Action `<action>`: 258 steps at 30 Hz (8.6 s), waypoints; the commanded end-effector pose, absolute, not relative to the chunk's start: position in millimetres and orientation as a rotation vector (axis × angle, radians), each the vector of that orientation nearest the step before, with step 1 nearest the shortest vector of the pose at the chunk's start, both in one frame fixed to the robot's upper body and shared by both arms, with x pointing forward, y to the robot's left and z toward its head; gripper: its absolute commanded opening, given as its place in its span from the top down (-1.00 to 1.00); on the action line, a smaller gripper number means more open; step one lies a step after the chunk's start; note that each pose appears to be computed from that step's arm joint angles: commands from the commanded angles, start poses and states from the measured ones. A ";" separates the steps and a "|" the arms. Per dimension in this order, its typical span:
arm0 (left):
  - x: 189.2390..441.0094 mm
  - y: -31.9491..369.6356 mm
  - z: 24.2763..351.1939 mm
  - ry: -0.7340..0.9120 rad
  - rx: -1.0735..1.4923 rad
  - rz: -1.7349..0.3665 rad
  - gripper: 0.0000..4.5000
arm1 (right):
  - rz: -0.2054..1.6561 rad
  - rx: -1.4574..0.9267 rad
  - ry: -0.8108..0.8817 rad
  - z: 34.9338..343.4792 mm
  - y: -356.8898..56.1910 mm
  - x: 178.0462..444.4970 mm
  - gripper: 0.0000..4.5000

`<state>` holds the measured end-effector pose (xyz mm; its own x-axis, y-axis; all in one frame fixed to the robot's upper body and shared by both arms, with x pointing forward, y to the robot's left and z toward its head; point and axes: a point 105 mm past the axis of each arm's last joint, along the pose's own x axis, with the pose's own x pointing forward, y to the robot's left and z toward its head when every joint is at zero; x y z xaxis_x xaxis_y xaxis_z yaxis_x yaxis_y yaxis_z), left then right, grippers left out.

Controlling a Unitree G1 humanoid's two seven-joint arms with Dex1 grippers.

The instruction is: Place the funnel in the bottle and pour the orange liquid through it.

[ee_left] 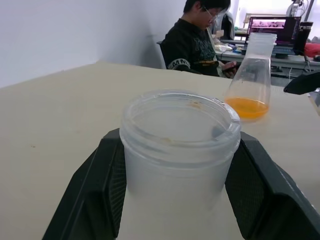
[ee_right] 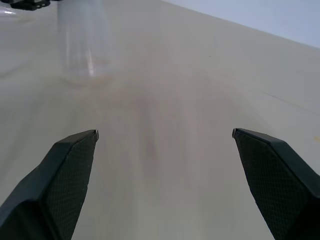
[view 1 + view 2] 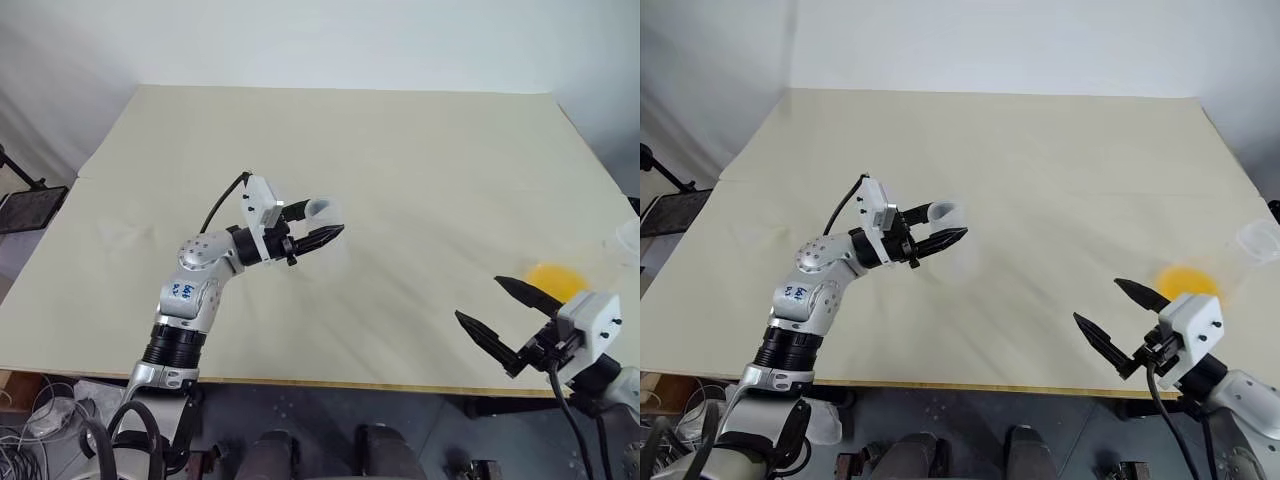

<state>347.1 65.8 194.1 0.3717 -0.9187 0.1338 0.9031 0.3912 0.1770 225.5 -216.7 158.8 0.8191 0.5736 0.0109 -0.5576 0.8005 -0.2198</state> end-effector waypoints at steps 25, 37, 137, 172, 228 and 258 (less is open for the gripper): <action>319.8 -43.3 187.1 -0.351 0.269 -1.624 -0.04 | 0.592 -0.248 -0.136 167.7 -211.6 228.1 -1.00; 321.7 -61.4 182.5 -0.362 0.225 -1.619 -0.04 | 0.492 -0.244 -0.123 165.7 -223.3 208.8 -1.00; 383.5 363.1 149.3 0.159 -0.090 -0.106 -0.91 | 0.688 -0.240 -0.038 165.3 -206.7 211.8 -1.00; 383.4 49.2 279.0 -0.245 0.165 -1.432 0.99 | 0.556 -0.250 -0.133 188.7 -233.3 199.9 -1.00; 344.2 -49.5 268.7 -0.330 0.956 -1.825 0.99 | 0.300 -0.234 -0.112 166.5 -214.7 156.5 -1.00; 339.1 -62.1 271.1 -0.335 1.115 -1.830 -0.98 | 0.277 -0.236 -0.117 164.4 -216.9 157.1 -1.00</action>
